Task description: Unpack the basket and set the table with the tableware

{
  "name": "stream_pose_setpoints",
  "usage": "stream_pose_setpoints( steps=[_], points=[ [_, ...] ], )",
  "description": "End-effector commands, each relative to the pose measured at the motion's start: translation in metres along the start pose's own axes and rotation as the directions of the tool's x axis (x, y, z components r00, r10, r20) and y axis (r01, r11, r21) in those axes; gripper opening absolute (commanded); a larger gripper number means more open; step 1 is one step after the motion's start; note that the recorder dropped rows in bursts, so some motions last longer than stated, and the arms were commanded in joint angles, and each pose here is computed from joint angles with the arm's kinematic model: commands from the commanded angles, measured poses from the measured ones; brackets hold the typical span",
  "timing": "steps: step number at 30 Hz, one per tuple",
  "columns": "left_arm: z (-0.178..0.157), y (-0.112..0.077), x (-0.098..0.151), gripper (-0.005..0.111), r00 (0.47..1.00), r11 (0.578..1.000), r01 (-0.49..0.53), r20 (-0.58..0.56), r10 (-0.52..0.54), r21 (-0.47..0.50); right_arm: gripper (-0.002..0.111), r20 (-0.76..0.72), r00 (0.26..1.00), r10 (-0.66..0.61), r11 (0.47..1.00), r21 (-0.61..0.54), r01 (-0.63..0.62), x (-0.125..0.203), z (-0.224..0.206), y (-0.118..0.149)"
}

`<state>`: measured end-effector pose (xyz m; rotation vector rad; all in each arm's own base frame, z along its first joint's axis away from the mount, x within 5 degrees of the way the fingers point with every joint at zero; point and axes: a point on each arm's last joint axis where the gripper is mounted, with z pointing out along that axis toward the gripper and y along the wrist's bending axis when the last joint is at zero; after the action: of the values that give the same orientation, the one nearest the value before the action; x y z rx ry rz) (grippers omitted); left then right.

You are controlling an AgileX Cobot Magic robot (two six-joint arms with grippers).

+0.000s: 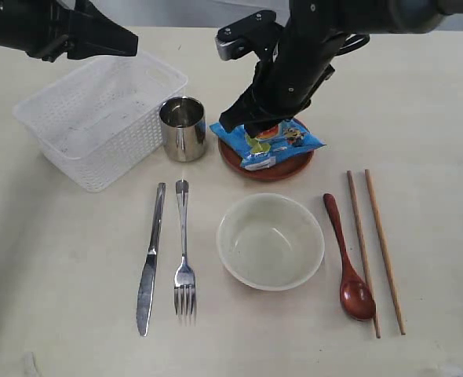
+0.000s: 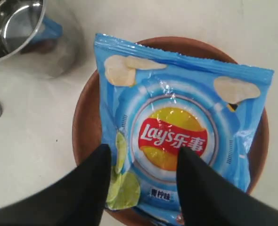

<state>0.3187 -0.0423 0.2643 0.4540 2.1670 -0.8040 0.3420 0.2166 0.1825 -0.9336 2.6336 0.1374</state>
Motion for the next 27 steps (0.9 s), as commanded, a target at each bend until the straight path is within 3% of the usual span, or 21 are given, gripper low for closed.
stream_pose_setpoints(
  steps=[1, 5, 12, 22, 27],
  points=[
    [0.000, -0.004, 0.000, 0.062, 1.000, 1.000, -0.010, 0.002, 0.010, 0.013, 0.045, 0.057, 0.998, -0.038, 0.999, 0.029, 0.036, -0.005, -0.018, -0.002],
    [0.000, -0.004, 0.000, 0.062, 1.000, 1.000, -0.010, 0.002, 0.010, 0.013, 0.040, 0.123, 0.990, -0.065, 0.996, 0.065, 0.057, -0.009, -0.042, -0.004],
    [0.000, -0.004, 0.001, 0.062, 1.000, 1.000, -0.006, -0.002, 0.006, 0.013, -0.001, 0.106, 0.994, 0.002, 0.997, 0.073, -0.009, -0.007, -0.027, -0.018],
    [0.000, -0.004, 0.001, 0.062, 1.000, 1.000, -0.008, -0.002, 0.008, 0.011, 0.000, -0.031, 0.998, 0.056, 0.998, 0.032, -0.055, 0.007, 0.038, -0.021],
    [0.000, -0.004, 0.001, 0.062, 1.000, 1.000, -0.008, -0.002, 0.008, 0.011, 0.000, -0.020, 0.998, 0.065, 0.998, 0.029, -0.064, 0.005, 0.034, -0.020]
  ],
)
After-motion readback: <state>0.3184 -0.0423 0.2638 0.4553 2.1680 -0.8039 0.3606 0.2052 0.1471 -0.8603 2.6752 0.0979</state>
